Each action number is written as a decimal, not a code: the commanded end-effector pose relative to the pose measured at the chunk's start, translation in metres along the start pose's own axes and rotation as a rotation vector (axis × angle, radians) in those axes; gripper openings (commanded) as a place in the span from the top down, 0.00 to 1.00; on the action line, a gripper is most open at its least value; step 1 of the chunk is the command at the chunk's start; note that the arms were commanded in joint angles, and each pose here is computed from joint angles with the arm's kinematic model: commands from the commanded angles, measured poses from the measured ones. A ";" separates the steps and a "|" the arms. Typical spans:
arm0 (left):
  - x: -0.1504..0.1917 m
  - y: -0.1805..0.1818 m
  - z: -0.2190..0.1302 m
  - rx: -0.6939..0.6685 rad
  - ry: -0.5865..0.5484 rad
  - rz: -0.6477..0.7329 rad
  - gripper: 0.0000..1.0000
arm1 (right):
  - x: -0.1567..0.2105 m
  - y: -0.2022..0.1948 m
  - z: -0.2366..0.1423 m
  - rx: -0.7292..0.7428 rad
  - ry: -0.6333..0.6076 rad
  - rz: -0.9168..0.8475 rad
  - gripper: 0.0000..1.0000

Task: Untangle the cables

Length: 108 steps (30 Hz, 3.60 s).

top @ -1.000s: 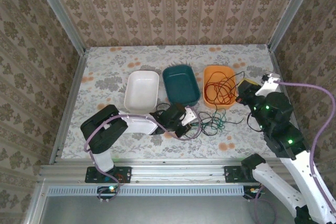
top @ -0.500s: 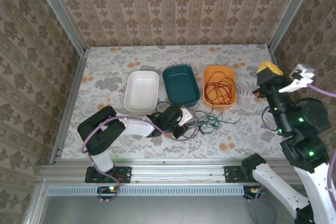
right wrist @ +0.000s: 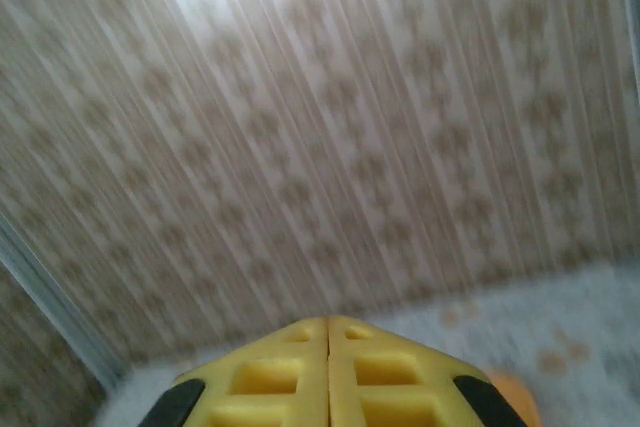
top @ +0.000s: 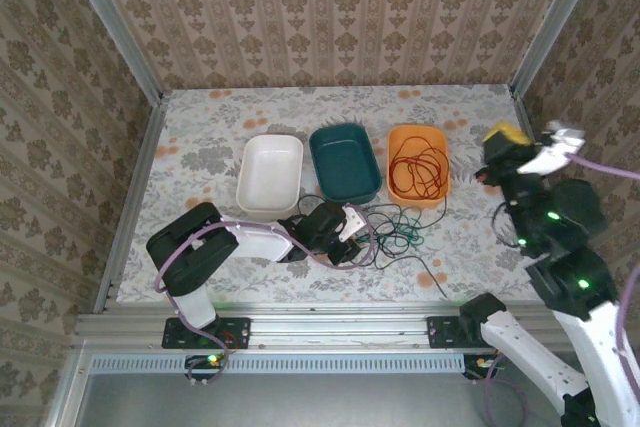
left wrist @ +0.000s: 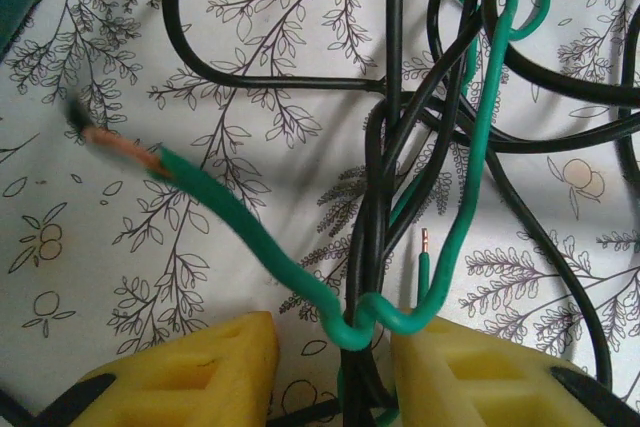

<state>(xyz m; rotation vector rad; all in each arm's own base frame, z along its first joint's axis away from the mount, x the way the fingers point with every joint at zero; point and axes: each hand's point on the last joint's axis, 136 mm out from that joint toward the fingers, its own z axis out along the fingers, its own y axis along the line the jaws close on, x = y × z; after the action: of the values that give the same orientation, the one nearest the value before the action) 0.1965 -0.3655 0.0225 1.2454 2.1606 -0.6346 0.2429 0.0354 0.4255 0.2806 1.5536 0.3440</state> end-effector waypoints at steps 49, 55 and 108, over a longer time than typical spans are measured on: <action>0.023 0.018 -0.013 -0.070 0.064 -0.035 0.46 | 0.404 0.011 -0.056 -0.233 1.484 -0.174 0.58; 0.024 0.018 -0.013 -0.070 0.071 -0.034 0.46 | 0.412 0.002 -0.052 -0.176 1.484 -0.203 0.64; 0.036 0.020 -0.006 -0.074 0.116 -0.045 0.46 | 0.266 -0.004 -0.004 -0.012 0.907 -0.222 1.00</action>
<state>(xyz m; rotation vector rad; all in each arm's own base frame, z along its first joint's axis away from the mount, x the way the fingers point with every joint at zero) 0.2011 -0.3467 0.0235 1.2141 2.1875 -0.5773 0.2172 0.1590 0.1265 -0.2163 2.6179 0.4223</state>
